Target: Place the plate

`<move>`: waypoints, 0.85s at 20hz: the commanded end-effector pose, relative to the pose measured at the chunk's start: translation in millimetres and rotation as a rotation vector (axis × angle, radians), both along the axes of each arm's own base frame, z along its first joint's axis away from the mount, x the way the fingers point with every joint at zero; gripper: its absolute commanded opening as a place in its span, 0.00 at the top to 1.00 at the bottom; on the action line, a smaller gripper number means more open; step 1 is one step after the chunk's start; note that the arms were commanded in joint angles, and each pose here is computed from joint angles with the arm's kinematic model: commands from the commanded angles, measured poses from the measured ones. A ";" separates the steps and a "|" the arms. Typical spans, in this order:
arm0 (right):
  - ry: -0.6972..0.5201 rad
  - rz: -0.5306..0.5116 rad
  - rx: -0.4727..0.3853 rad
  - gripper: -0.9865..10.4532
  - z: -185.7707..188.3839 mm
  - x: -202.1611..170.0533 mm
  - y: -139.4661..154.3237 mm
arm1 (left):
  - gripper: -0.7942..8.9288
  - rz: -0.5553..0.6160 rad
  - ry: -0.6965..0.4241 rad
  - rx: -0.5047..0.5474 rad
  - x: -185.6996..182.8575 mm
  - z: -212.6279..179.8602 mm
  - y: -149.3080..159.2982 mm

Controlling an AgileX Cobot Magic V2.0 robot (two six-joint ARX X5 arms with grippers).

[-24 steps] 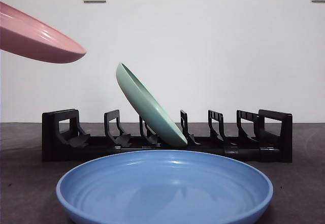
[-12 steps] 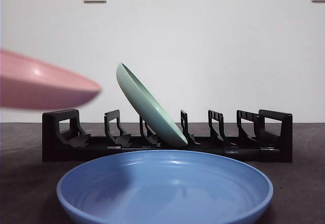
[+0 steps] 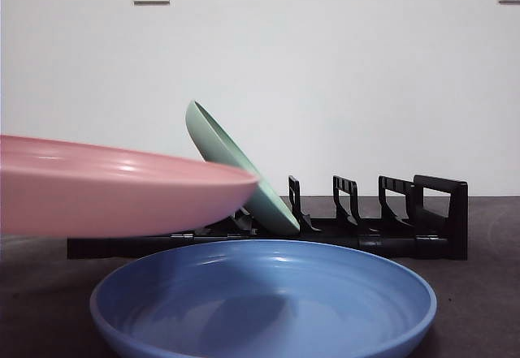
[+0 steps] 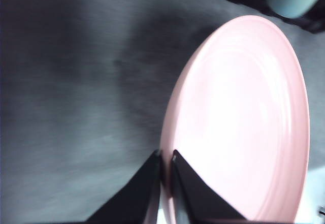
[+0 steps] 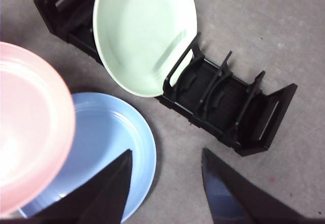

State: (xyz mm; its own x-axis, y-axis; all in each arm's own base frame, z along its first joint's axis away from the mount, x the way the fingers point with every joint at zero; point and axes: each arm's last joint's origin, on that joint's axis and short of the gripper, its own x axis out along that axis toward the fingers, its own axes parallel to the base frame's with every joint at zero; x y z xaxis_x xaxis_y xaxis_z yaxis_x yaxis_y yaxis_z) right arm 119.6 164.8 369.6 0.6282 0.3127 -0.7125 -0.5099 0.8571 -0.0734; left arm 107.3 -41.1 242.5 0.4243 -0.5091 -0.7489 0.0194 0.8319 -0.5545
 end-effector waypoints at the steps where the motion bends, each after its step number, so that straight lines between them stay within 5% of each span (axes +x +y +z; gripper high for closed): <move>1: -0.014 0.009 0.012 0.72 5.9 -0.8 2.0 | 0.90 0.012 -0.005 -0.023 8.0 1.8 -10.8; 17: 0.015 0.009 -0.034 0.72 2.6 -2.9 -1.3 | 0.90 -0.058 -0.016 0.084 48.8 -36.9 -98.6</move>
